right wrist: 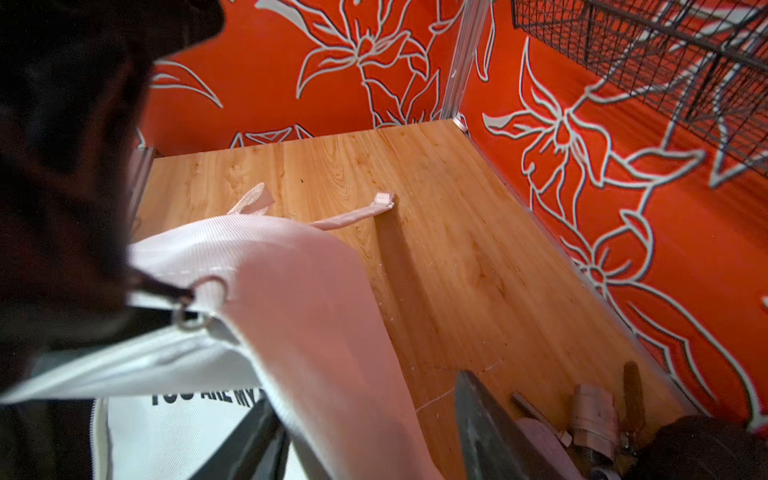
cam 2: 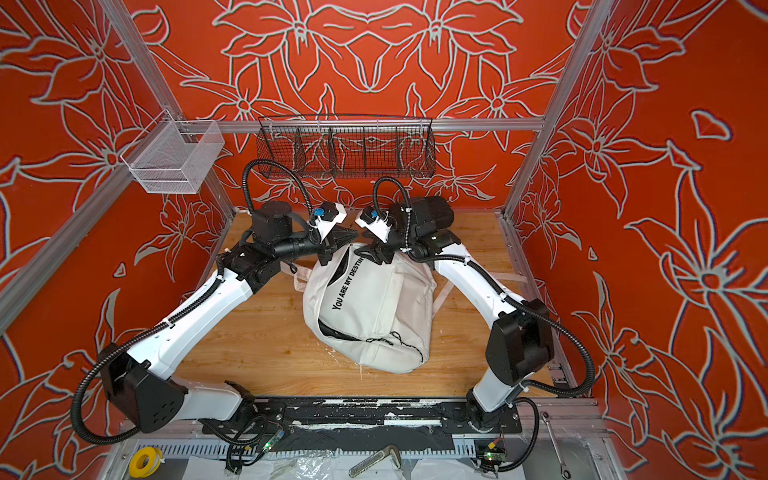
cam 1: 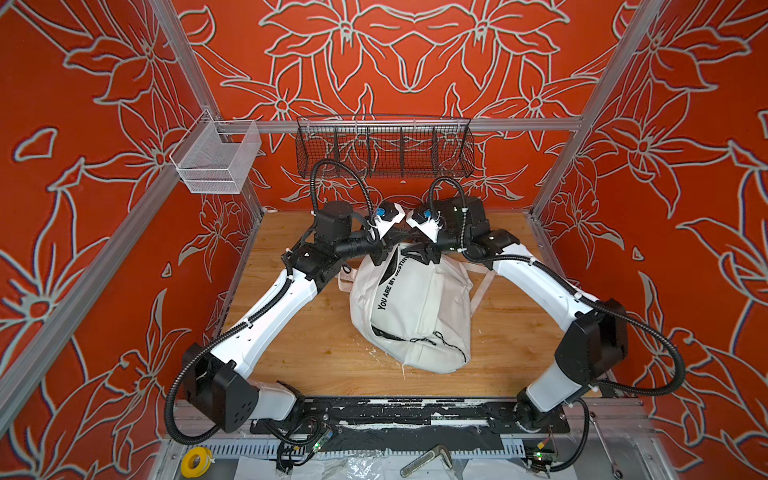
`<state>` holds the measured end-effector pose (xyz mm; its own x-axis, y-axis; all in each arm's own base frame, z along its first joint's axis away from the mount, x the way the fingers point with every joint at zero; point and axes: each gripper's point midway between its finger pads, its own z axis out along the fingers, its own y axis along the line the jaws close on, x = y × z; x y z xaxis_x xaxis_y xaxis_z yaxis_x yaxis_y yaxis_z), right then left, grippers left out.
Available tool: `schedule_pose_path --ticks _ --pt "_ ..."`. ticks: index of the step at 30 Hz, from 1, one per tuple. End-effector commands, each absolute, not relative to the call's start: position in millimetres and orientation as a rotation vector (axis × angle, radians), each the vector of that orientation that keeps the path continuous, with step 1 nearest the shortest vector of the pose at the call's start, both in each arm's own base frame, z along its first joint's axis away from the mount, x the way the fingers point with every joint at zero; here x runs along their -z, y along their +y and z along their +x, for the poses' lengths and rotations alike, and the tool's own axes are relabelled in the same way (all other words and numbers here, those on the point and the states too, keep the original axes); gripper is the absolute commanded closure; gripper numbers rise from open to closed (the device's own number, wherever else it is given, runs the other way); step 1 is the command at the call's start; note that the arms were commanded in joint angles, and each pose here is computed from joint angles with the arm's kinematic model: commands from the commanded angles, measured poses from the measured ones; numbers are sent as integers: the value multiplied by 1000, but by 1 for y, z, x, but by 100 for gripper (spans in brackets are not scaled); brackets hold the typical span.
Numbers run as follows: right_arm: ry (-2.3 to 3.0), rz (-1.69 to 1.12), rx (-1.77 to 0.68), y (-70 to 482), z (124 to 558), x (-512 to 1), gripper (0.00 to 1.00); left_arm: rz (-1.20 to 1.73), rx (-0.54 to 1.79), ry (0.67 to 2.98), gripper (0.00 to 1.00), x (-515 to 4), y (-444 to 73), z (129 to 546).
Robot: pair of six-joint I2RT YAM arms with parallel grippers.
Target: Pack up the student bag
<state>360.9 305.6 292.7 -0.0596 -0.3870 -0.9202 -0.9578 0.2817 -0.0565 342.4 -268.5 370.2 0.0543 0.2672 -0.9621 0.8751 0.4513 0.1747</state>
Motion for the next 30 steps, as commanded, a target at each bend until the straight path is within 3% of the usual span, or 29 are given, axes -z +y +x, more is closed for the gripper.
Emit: schedule_pose_path --ticks 1,11,19,30 --pt "1522 -1312 -789 306 346 -312 37 1071 598 1351 100 -409 -268 327" --pt "1617 -1369 -738 303 354 -292 56 1079 606 1329 100 -414 -267 321" --pt "1742 -1244 -692 299 378 -290 98 1068 579 1344 100 -411 -262 319" --pt "2118 -824 -836 269 422 -275 100 1020 455 1398 100 -396 -238 310"
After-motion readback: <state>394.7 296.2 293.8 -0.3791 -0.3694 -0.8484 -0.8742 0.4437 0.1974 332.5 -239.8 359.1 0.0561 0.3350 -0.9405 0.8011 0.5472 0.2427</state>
